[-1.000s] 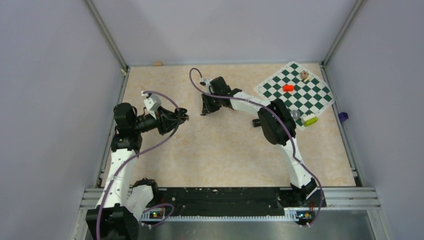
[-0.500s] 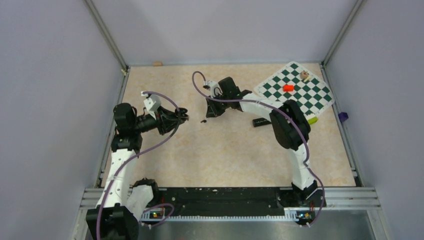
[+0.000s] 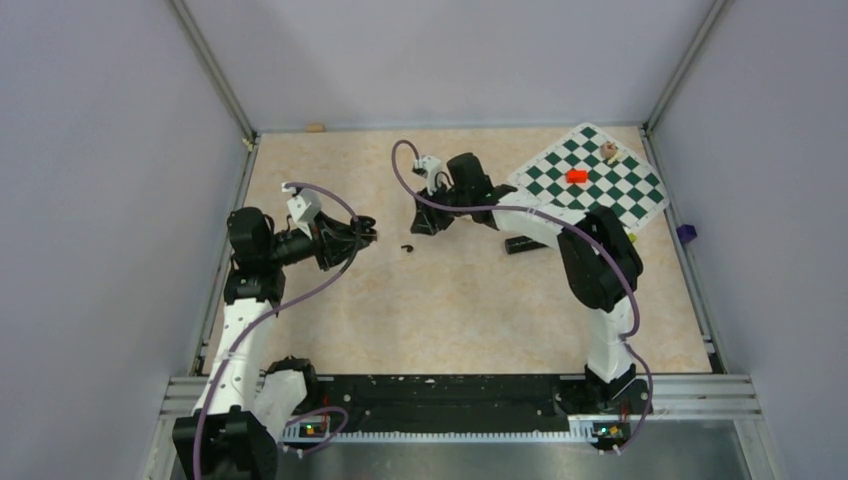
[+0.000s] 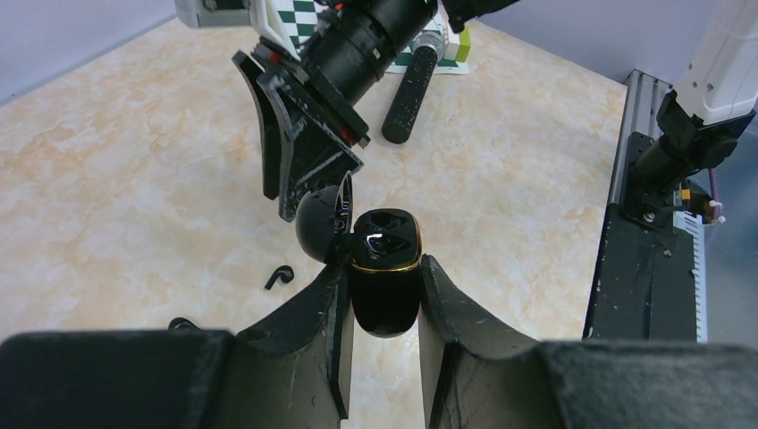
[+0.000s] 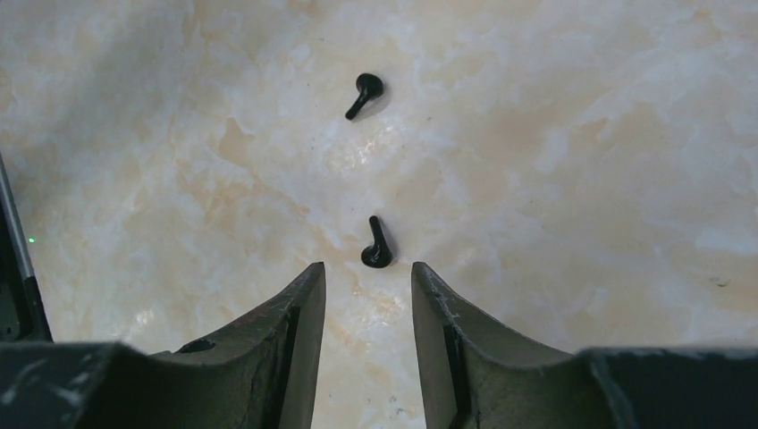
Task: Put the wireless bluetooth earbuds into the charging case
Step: Pick up the earbud from the center of the board.
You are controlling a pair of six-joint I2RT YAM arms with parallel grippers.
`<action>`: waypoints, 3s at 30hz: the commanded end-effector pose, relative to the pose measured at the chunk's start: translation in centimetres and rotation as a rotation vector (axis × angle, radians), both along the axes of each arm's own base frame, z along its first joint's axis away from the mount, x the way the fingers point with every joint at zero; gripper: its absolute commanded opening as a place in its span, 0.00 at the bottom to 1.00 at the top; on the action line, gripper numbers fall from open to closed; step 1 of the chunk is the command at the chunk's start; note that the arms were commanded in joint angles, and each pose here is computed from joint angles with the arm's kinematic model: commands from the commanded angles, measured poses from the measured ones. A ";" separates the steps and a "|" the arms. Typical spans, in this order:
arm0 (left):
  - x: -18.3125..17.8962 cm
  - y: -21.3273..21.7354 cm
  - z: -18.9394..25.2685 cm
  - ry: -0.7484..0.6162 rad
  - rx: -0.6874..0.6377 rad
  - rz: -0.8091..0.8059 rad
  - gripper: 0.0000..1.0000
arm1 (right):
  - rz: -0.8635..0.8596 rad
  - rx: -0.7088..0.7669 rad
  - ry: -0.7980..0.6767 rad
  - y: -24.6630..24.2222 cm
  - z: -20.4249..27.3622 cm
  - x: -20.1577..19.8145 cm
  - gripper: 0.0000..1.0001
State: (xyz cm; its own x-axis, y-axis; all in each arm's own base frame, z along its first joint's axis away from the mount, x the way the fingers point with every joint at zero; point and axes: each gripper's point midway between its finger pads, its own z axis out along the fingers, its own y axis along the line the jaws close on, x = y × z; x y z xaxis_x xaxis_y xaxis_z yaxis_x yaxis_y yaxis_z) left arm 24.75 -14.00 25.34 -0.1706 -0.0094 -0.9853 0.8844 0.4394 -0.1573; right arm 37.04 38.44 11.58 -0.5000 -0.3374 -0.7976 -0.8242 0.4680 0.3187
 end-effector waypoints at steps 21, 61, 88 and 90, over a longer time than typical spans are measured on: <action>0.2 0.1 0.5 -0.041 0.001 0.000 0.00 | 0.478 -0.086 -0.699 1.2 -4.1 -2.8 0.64; 0.3 0.2 0.5 -0.038 -0.001 0.004 0.00 | 0.523 -0.252 -0.579 3.6 -8.2 -2.6 0.20; 1.7 -4.1 -2.9 0.038 0.190 -0.127 0.00 | 0.383 0.000 -0.565 -5.7 14.8 -10.7 0.07; 2.1 -4.6 -2.8 0.039 0.212 -0.164 0.00 | 0.383 0.000 -0.531 -6.3 15.0 -11.7 0.06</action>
